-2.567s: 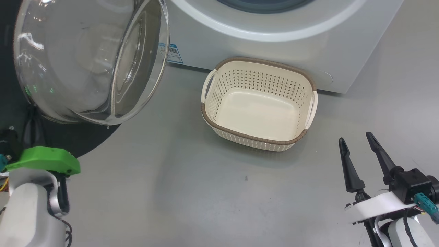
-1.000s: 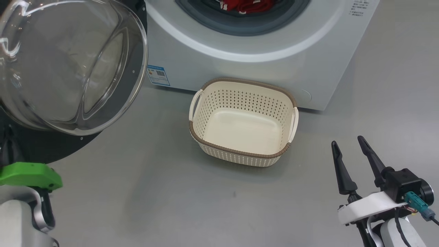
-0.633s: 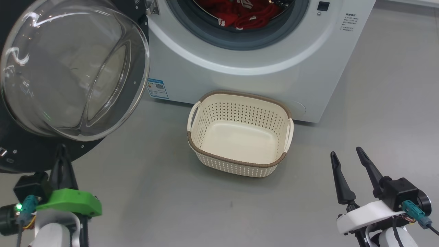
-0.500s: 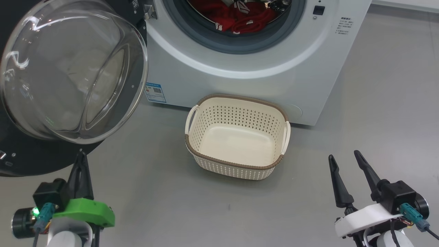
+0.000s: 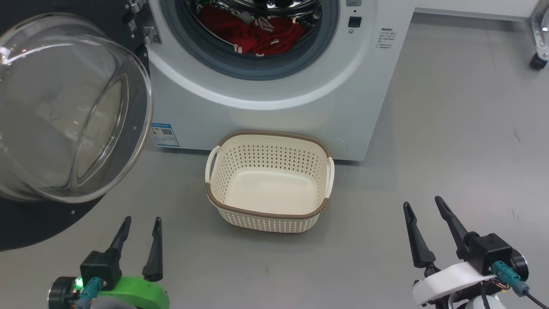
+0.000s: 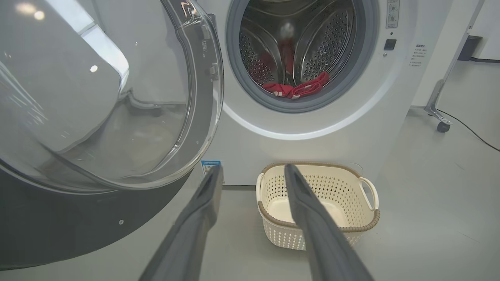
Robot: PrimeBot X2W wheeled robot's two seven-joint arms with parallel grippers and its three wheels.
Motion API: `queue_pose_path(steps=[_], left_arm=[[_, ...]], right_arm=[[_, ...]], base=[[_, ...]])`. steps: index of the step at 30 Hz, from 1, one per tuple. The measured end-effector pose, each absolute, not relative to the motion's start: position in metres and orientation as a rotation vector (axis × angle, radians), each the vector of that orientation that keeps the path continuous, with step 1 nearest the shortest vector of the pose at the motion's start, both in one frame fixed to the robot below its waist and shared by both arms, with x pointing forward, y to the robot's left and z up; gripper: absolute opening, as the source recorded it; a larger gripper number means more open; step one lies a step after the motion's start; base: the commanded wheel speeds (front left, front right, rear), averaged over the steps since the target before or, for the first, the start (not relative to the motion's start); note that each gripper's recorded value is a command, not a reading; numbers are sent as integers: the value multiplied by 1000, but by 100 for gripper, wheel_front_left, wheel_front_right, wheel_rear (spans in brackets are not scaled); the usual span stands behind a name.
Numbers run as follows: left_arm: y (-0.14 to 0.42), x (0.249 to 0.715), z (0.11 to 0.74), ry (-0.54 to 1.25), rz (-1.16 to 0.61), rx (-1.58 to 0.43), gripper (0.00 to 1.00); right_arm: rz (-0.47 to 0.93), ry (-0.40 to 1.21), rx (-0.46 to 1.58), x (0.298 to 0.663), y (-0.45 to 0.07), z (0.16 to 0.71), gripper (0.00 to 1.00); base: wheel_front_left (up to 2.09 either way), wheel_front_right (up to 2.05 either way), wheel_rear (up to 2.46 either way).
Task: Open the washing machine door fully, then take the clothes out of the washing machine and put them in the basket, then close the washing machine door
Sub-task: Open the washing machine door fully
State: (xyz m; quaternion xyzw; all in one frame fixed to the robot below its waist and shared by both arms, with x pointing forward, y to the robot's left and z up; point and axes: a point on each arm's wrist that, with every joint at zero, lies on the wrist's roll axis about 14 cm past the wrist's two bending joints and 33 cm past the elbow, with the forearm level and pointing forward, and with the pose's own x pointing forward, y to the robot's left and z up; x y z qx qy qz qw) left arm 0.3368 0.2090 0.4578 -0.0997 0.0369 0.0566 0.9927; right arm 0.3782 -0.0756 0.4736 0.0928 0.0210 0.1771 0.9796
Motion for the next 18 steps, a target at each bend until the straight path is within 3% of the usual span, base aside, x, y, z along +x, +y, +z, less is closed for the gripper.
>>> queue_pose_path(steps=[18], left_arm=[[169,356,468,49,1,-193,100]], right_arm=[[196,31,179,348,-125,475,100]], base=[[0,0,0]])
